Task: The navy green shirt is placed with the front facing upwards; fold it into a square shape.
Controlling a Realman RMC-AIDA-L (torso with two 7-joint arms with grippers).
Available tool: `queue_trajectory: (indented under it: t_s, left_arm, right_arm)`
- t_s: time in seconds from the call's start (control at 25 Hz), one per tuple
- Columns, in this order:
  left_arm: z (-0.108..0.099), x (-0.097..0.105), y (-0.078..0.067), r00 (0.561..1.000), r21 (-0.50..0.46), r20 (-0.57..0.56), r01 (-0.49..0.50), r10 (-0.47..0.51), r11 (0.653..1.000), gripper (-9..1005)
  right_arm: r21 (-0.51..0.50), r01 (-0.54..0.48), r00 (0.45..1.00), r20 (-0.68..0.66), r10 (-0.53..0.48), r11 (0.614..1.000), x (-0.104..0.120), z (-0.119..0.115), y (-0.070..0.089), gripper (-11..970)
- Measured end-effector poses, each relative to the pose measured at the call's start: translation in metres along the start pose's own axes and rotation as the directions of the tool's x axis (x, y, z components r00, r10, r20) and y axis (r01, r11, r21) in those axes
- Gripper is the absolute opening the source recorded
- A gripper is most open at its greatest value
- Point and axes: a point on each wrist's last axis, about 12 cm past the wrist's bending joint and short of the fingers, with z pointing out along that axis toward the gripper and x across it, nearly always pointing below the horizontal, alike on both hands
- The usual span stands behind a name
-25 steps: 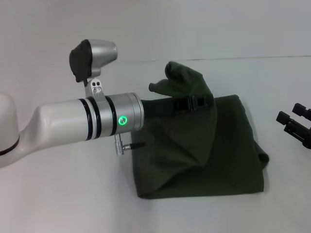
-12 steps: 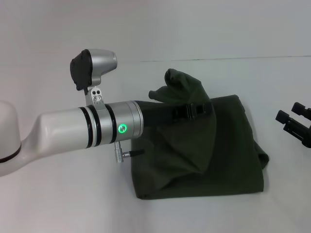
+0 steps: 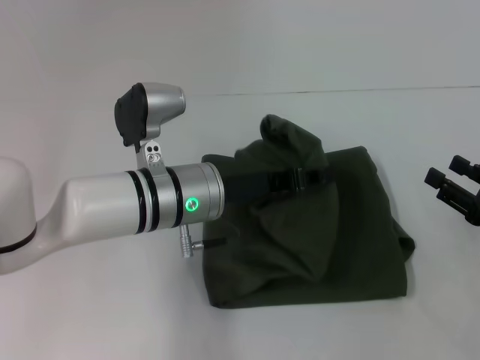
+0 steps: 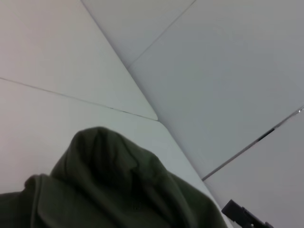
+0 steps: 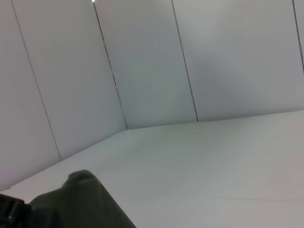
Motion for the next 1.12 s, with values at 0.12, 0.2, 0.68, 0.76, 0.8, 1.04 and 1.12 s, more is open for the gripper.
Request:
queue_trajectory:
  t_s: [0.12, 0.2, 0.68, 0.76, 0.8, 1.04, 1.12]
  left_arm:
    - [0.000, -0.001, -0.003, 1.000, 0.027, 0.011, 0.020, -0.021, 0.999, 186]
    - [-0.001, -0.003, -0.005, 0.999, 0.052, 0.020, 0.032, -0.033, 0.998, 259]
    - [-0.022, -0.016, -0.004, 0.992, 0.149, 0.098, 0.059, -0.074, 0.987, 636]
    - [-0.029, -0.016, 0.002, 0.990, 0.134, 0.117, 0.057, -0.072, 0.989, 715]
    - [-0.034, -0.015, 0.006, 0.989, 0.124, 0.128, 0.055, -0.071, 0.991, 755]
    - [-0.056, -0.011, 0.022, 0.988, 0.092, 0.145, 0.048, -0.061, 0.995, 969]
    - [-0.067, -0.009, 0.029, 0.986, 0.075, 0.157, 0.046, -0.058, 0.996, 969]
  right_arm:
    - [0.000, 0.000, 1.000, -0.002, 0.000, 1.000, 0.000, 0.000, 0.000, 645]
    - [0.001, 0.000, 1.000, -0.003, 0.000, 1.000, 0.000, 0.000, 0.000, 645]
    - [-0.013, 0.001, 1.000, -0.006, -0.001, 1.000, 0.000, 0.002, 0.002, 646]
    - [-0.031, 0.002, 1.000, -0.011, -0.003, 1.000, 0.000, 0.005, 0.004, 646]
    - [-0.047, 0.002, 1.000, -0.019, -0.003, 0.999, -0.001, 0.008, 0.005, 646]
    - [-0.173, 0.022, 0.997, -0.072, -0.035, 0.985, -0.004, 0.034, 0.021, 646]
    - [-0.197, 0.035, 0.996, -0.077, -0.051, 0.980, -0.007, 0.042, 0.024, 646]
